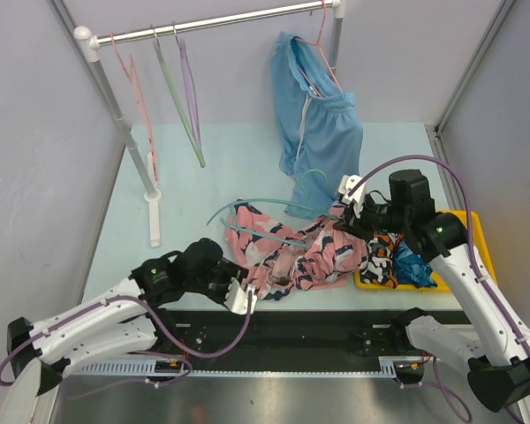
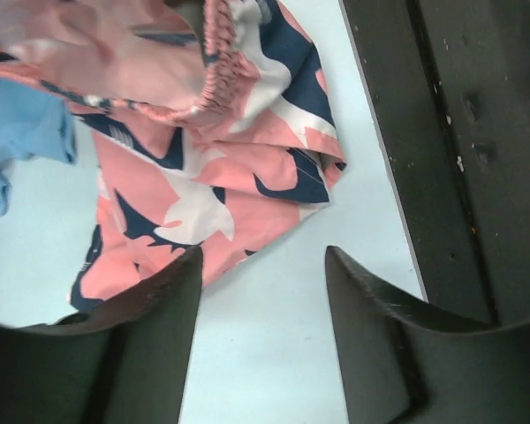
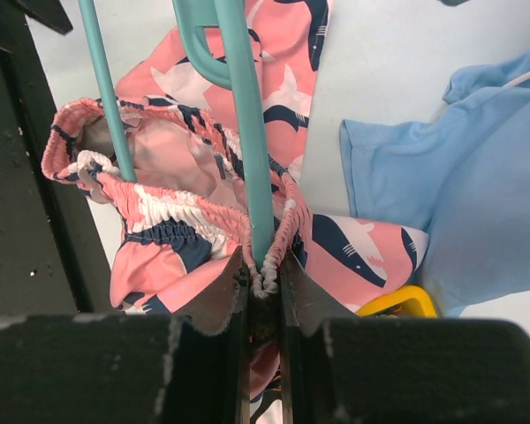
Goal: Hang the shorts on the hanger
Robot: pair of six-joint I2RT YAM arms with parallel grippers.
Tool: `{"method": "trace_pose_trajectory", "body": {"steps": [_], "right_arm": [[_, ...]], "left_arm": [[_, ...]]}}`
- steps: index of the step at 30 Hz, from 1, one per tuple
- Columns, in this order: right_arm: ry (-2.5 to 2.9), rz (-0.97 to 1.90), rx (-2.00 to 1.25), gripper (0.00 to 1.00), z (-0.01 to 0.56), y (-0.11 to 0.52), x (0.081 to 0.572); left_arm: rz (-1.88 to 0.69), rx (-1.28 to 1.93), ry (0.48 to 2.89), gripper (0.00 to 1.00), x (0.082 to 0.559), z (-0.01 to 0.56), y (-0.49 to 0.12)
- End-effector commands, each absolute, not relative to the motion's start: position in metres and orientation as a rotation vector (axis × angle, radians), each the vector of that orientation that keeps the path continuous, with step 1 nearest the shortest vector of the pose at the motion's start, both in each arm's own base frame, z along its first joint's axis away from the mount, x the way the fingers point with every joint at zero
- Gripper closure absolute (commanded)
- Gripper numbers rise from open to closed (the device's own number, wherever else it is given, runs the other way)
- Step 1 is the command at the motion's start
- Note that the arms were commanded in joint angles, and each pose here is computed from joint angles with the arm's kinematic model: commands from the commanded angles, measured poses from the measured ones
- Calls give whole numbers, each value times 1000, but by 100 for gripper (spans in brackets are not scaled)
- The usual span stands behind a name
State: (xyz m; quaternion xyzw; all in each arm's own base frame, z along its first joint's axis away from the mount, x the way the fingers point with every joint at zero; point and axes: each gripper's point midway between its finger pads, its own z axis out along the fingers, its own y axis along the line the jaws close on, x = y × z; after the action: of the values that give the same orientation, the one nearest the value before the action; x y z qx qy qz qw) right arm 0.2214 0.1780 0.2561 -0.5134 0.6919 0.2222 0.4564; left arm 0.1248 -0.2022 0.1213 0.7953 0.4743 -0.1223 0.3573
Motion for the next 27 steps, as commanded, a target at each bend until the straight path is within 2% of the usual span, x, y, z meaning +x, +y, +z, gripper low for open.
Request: {"method": "trace_pose_trajectory", "body": {"steps": [1, 4, 7, 14, 19, 22, 23, 25, 26, 27], "right_arm": [[1616, 566, -1268, 100, 283, 186, 220], [1623, 572, -1263, 100, 283, 190, 222], [1623, 577, -1258, 100, 283, 193, 224], [1646, 576, -1255, 100, 280, 193, 224], [1650, 573, -1263, 100, 279, 191, 223], [1648, 572, -1274, 100, 278, 191, 221], [1640, 559, -1288, 100, 278, 189, 220], [1647, 542, -1305, 100, 274, 185, 219], [1642, 536, -1313, 100, 273, 184, 217], [1634, 524, -1331, 100, 270, 182, 216]], "left_arm": [[-401, 1957, 1107, 36, 115, 159, -213], [-462, 1902, 1060, 29, 114, 187, -232], [-492, 1983, 984, 24, 107, 186, -251], [-494, 2170, 900, 23, 106, 158, -292], [-478, 2252, 1014, 24, 113, 121, -303], [-449, 2283, 1047, 37, 116, 110, -299], [-433, 2330, 1063, 48, 114, 104, -289], [-409, 2396, 1058, 60, 109, 98, -269], [-380, 2414, 1069, 71, 109, 97, -258], [-371, 2461, 1095, 76, 104, 92, -240]]}}
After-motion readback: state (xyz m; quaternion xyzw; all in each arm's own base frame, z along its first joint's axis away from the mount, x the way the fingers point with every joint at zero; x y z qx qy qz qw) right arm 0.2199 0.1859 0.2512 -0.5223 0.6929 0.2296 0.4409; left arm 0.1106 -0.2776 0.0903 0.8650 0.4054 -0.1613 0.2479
